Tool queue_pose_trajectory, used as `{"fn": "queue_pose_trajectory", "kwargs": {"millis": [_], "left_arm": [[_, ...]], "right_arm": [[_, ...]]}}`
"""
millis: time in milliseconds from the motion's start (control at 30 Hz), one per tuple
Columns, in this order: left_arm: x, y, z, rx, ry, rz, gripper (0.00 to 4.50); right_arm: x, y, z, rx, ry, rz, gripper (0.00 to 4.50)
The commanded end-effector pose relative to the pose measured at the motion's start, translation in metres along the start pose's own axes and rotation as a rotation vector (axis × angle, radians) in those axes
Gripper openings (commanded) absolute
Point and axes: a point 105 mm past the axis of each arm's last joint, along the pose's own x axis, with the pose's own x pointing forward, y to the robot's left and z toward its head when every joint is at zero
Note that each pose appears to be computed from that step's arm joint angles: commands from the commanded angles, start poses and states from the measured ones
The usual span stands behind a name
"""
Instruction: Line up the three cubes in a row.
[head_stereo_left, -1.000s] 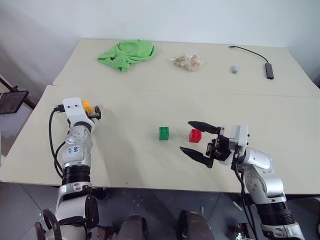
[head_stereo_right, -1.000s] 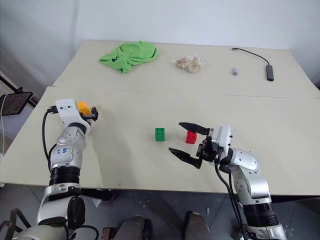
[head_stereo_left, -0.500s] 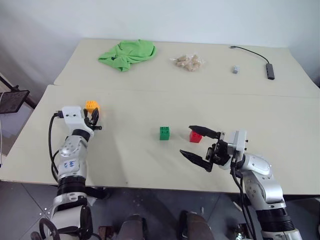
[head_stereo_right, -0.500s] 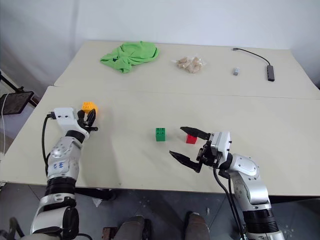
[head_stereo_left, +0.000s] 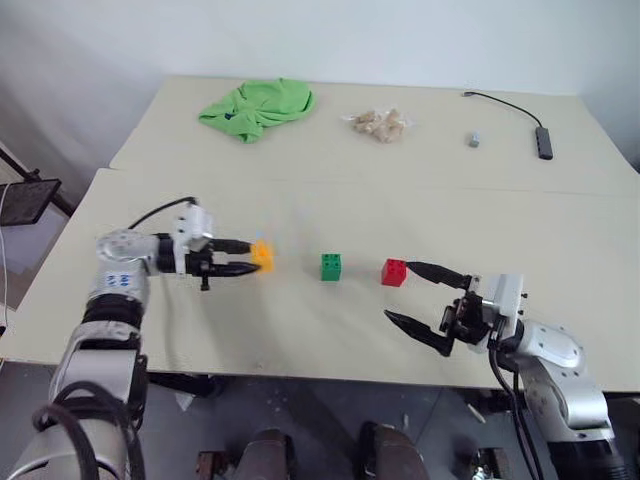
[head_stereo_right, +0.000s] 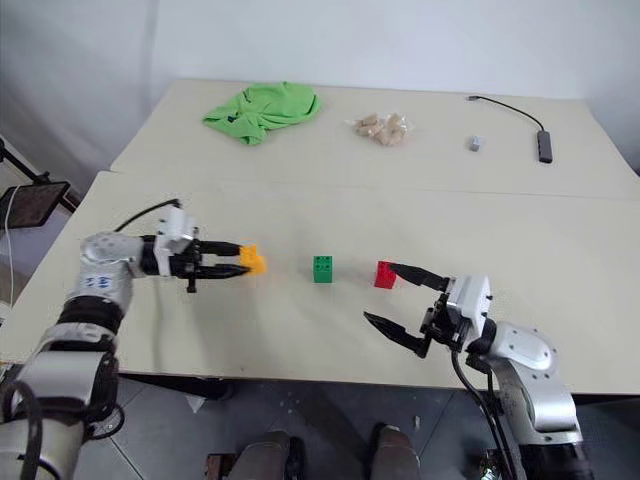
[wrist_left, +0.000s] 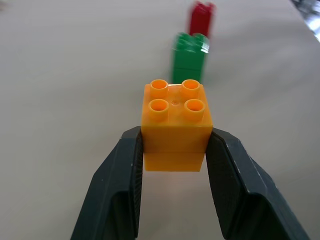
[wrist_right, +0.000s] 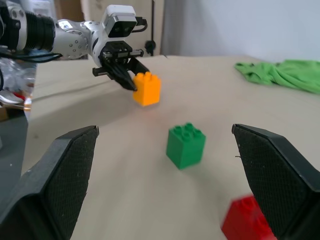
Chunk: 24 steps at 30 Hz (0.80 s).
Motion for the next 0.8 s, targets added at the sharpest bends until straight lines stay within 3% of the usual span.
{"fn": "queue_pose_trajectory", "kwargs": {"millis": [33, 300, 567, 800], "left_arm": [[0.012, -0.003, 0.004, 0.049, 0.004, -0.078, 1.45], [0.021, -0.004, -0.003, 0.036, 0.025, -0.083, 1.45], [-0.001, 0.006, 0.002, 0.040, 0.066, -0.036, 1.45], [-0.011, 0.009, 0.009, 0.019, 0.052, -0.031, 3.66]], "right_arm": [[-0.006, 0.003, 0.012, -0.034, -0.009, -0.030, 4.50], [-0.013, 0.017, 0.013, -0.009, 0.015, -0.050, 4.50], [-0.014, 0.015, 0.010, 0.004, 0.030, -0.033, 4.50], [-0.010, 0.010, 0.009, 0.005, 0.029, 0.006, 4.50]]}}
